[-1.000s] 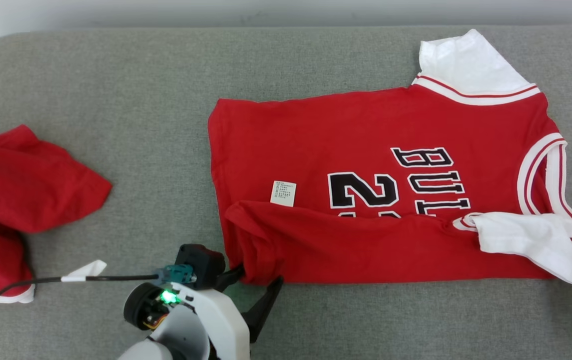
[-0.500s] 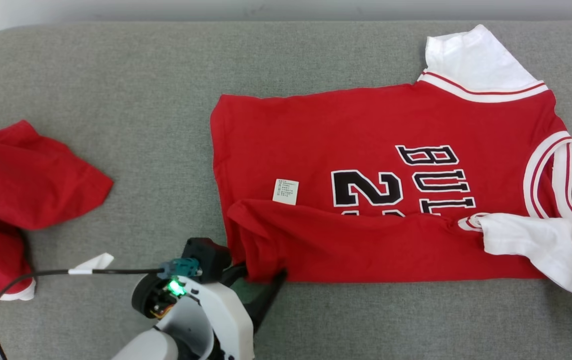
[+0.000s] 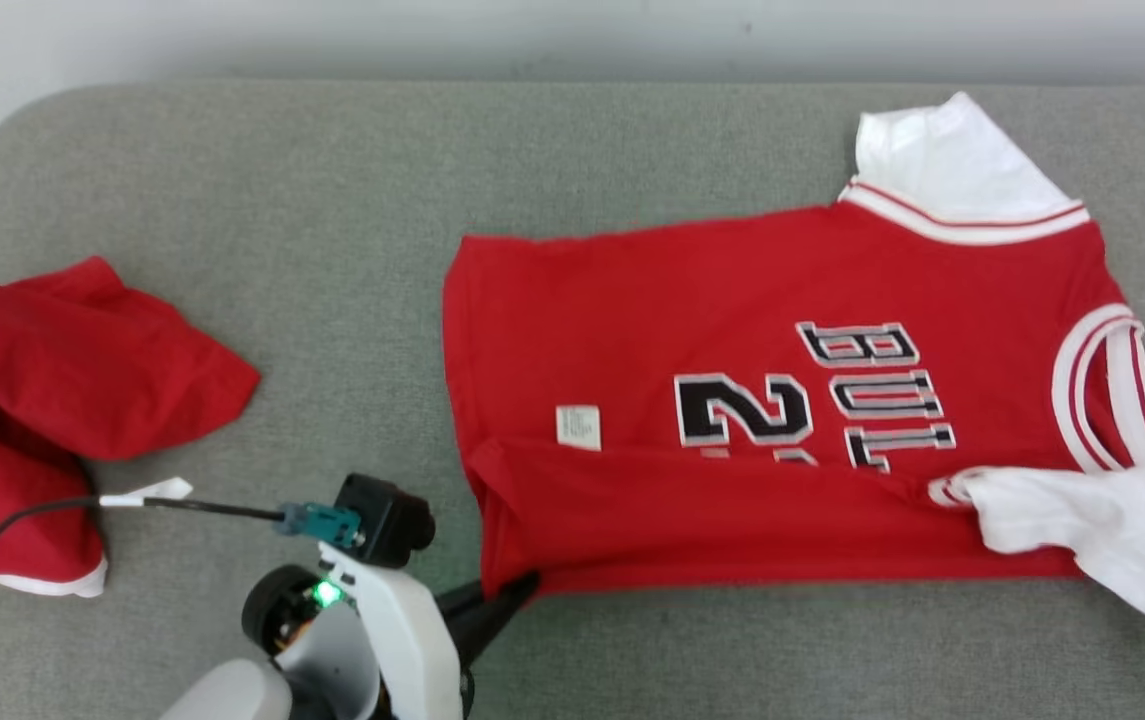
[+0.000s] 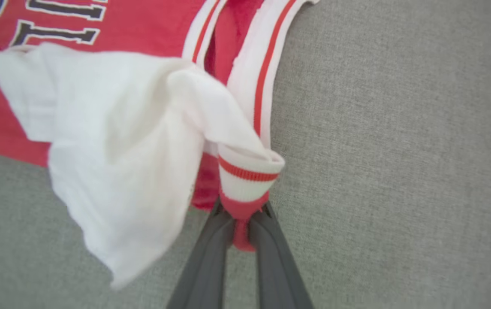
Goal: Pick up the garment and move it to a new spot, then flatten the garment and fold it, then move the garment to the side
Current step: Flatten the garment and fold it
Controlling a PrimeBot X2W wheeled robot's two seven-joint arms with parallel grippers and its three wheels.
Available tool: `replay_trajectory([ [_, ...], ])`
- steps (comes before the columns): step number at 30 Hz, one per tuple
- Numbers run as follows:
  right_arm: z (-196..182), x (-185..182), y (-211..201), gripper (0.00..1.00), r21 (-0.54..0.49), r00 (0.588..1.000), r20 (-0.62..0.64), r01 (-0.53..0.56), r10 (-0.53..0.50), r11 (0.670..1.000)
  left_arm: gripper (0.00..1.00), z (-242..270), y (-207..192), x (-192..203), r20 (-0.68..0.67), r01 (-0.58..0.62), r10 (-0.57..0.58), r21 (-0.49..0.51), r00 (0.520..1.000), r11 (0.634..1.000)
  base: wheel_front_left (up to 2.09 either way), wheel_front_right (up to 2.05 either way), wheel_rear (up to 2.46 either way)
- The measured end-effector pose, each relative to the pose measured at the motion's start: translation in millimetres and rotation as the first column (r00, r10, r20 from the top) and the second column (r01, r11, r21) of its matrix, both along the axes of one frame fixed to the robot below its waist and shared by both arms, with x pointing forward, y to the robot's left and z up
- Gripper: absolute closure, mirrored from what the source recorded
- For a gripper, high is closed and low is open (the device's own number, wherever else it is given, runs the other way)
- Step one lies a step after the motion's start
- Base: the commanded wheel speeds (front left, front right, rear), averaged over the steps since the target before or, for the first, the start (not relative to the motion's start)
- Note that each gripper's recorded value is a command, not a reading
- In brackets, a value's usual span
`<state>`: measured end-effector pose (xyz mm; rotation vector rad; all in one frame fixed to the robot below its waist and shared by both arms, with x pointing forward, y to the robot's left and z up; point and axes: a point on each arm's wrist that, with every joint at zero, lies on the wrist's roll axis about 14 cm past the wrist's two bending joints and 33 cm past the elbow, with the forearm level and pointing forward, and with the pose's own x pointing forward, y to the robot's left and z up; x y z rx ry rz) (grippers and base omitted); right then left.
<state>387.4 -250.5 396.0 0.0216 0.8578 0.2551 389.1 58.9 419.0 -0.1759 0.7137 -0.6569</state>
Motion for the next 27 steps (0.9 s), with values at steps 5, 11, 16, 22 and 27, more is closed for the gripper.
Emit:
replay_trajectory([
  [5,13.0,-28.4,-22.0,1.0,-0.009,0.997,-0.08,0.0,-0.001,1.0,1.0,14.6,-1.9,-29.3,-0.054,0.051,-0.053,-0.05,0.997,0.997,0.0,0.0,0.0],
  [11,9.9,-68.1,-40.2,1.0,-0.013,0.981,-0.194,0.026,-0.028,1.0,1.0,7.7,-3.2,-68.6,-0.137,0.074,-0.083,-0.069,0.987,0.995,0.0,0.0,0.0],
  [16,-8.2,-95.8,-32.6,0.75,0.003,0.959,-0.282,0.025,-0.023,1.0,0.88,-9.2,-5.9,-92.8,-0.206,0.055,-0.07,-0.081,0.976,0.995,0.0,0.0,0.0],
  [22,-6.0,-92.7,-30.9,0.0,0.011,0.97,-0.241,0.045,-0.041,0.999,0.0,-14.0,1.0,-90.8,-0.179,0.001,-0.011,-0.056,0.984,0.998,0.0,0.0,0.0],
  [27,4.2,-81.3,-41.7,0.0,-0.01,0.98,-0.182,0.074,-0.074,0.997,0.0,-11.8,19.5,-77.7,-0.132,-0.058,0.056,-0.016,0.99,0.998,0.0,0.0,0.0],
])
